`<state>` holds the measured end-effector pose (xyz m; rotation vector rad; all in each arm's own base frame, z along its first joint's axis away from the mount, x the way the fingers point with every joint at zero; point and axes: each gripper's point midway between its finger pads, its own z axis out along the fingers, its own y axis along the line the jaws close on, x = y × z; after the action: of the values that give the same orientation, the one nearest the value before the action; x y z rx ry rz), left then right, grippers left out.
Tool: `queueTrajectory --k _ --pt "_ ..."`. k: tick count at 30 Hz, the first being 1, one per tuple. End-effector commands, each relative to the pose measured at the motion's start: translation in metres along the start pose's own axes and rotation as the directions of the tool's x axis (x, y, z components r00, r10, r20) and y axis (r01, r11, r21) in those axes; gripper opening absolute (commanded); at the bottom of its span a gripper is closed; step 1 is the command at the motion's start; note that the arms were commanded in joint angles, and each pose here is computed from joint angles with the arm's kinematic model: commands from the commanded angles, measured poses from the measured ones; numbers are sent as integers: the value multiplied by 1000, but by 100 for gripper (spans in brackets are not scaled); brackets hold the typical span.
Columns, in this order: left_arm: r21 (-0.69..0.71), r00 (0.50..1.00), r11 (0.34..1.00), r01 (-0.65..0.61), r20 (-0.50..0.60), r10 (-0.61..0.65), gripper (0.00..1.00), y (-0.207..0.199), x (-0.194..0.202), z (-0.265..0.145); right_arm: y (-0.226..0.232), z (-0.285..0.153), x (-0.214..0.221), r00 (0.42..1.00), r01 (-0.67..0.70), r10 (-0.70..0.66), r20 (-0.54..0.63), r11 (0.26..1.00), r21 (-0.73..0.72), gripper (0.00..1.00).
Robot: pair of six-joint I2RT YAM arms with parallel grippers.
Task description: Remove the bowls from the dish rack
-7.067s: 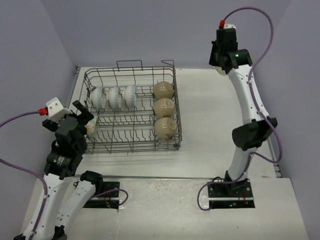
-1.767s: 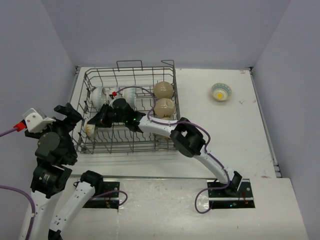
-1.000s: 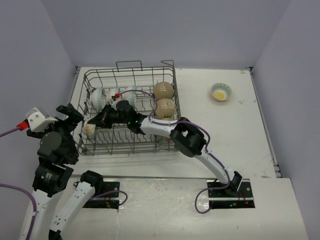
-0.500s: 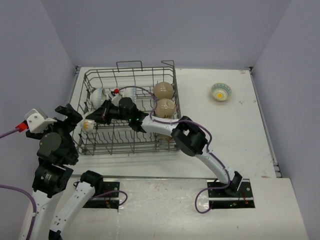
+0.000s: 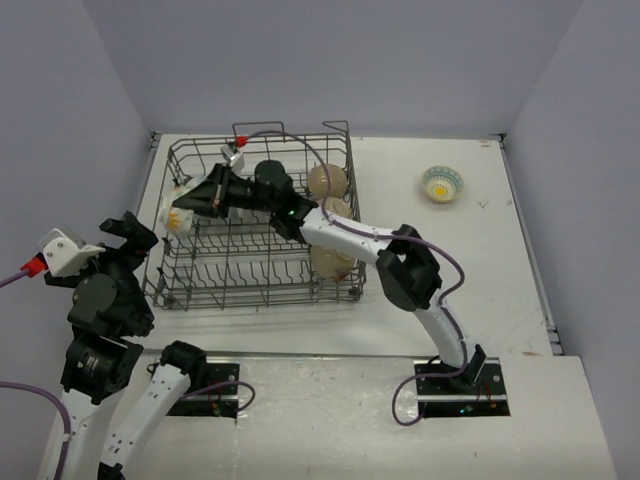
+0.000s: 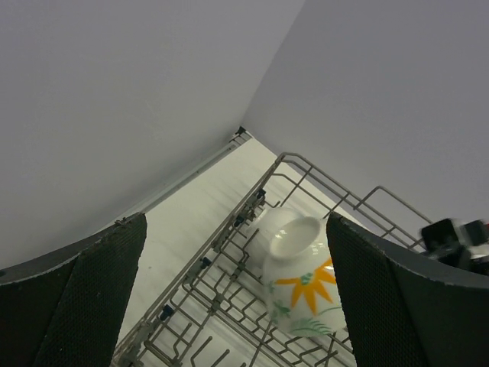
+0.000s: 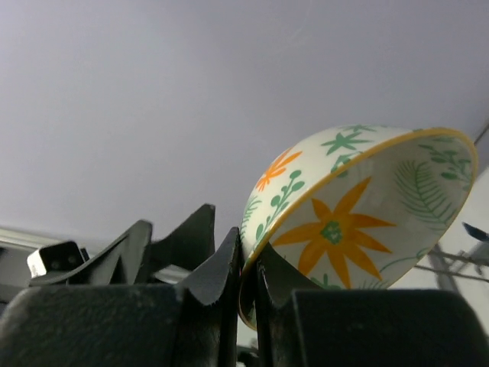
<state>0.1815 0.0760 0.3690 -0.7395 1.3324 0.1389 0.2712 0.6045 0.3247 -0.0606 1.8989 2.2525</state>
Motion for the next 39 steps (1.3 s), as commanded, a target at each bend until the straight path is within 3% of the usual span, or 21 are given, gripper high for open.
queueTrajectory --k 1,2,3,4,5,6,8,10,12,13,15,17,21,24,25,32,36,39 --pt "-15 999 999 47 28 -46 100 3 -8 -2 172 -52 -31 906 423 -416 74 899 -118 0" --pt "-11 999 999 38 22 -37 100 2 -6 -1 159 -63 -37 909 416 -416 39 909 14 0" --pt "-4 1000 1000 24 15 -23 100 -1 -4 1 193 -89 -49 861 499 -501 83 865 48 0" --pt "7 1000 1000 12 11 -12 100 -4 -3 1 206 -108 -66 763 621 -636 116 771 139 0" --pt "32 1000 999 -14 -9 15 100 -11 3 4 183 -134 -77 772 590 -633 64 750 298 0" --pt "42 999 998 -36 -23 37 100 -14 6 5 202 -175 -103 711 610 -695 110 687 396 0" --pt "66 996 995 -72 -57 76 100 -23 15 9 171 -245 -141 640 527 -764 83 515 676 0" --pt "72 991 992 -100 -84 106 100 -28 25 12 170 -338 -174 518 362 -851 83 306 880 0" --pt "84 989 990 -110 -94 118 100 -33 29 15 177 -410 -191 458 194 -886 79 186 963 0" --pt "103 986 987 -120 -108 131 100 -38 35 16 165 -443 -196 474 109 -880 23 85 990 0" --pt "126 983 984 -128 -117 143 100 -44 39 17 142 -502 -221 519 -37 -855 -9 -32 999 0" --pt "160 977 977 -139 -137 162 100 -51 48 18 120 -540 -236 575 -106 -818 1 -73 992 0" --pt "210 970 965 -156 -152 190 100 -62 54 16 68 -579 -279 691 -153 -720 -58 -224 963 0" --pt "214 968 963 -162 -156 197 100 -63 57 15 44 -593 -298 734 -134 -668 -119 -314 940 0" --pt "220 966 962 -164 -161 201 100 -64 59 15 13 -598 -302 782 -114 -611 -126 -339 934 0" --pt "263 958 949 -177 -174 227 100 -73 69 15 -80 -613 -295 897 -32 -422 -132 -359 933 0" --pt "269 958 947 -174 -175 226 100 -73 69 14 -95 -618 -298 903 -25 -406 -144 -383 923 0" --pt "271 958 947 -175 -177 227 100 -74 70 14 -102 -614 -298 905 -14 -402 -138 -351 936 0"
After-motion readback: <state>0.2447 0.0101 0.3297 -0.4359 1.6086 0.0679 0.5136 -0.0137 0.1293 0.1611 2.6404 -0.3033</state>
